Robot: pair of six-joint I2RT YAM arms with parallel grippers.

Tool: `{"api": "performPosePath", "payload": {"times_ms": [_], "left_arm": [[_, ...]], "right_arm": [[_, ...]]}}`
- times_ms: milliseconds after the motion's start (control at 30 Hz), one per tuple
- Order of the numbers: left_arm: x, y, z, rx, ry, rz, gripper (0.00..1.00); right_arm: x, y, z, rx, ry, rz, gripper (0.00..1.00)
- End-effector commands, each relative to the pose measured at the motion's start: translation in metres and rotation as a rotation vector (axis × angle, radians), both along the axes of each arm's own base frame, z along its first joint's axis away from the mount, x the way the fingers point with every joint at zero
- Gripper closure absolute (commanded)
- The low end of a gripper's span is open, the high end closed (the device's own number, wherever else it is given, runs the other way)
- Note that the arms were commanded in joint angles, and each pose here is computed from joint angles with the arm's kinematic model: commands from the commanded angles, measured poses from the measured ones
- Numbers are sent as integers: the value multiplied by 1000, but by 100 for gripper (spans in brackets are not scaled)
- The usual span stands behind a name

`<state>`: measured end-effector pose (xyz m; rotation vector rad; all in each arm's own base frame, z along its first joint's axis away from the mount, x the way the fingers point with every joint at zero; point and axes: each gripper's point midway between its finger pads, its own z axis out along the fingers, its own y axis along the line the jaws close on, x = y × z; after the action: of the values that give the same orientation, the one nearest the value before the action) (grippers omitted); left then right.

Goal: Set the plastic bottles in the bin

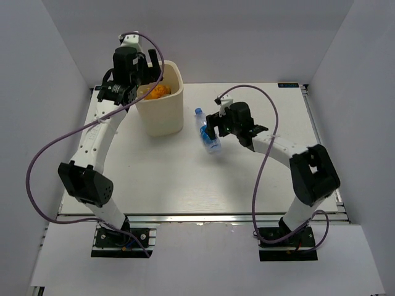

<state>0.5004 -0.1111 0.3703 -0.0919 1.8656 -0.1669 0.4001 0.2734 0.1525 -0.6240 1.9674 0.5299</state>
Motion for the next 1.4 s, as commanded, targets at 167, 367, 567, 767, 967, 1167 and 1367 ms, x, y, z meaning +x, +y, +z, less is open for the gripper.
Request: {"api": "performPosePath", "payload": {"times_ms": [167, 367, 567, 767, 967, 1167, 1367], "left_arm": [[-62, -17, 18, -146, -77, -148, 2], [-89, -34, 6, -219, -66, -253, 2], [-99, -57, 0, -319, -55, -345, 2], [-101, -100, -17, -331, 7, -444, 2], [-104, -142, -28, -367, 42, -516, 2], [-102, -178, -21, -487, 28, -608, 2], [-97, -189, -24, -536, 33, -618, 2]], "right_arm": [[38, 30, -52, -22, 74, -59, 11], [35, 30, -90, -55, 146, -94, 16], [25, 24, -69, 9, 108, -114, 52], [-8, 7, 10, 156, -42, -99, 60], [-57, -1, 70, 307, -137, -3, 60], [-100, 11, 110, 432, -175, 182, 60], [-118, 13, 129, 470, -209, 246, 60]]}}
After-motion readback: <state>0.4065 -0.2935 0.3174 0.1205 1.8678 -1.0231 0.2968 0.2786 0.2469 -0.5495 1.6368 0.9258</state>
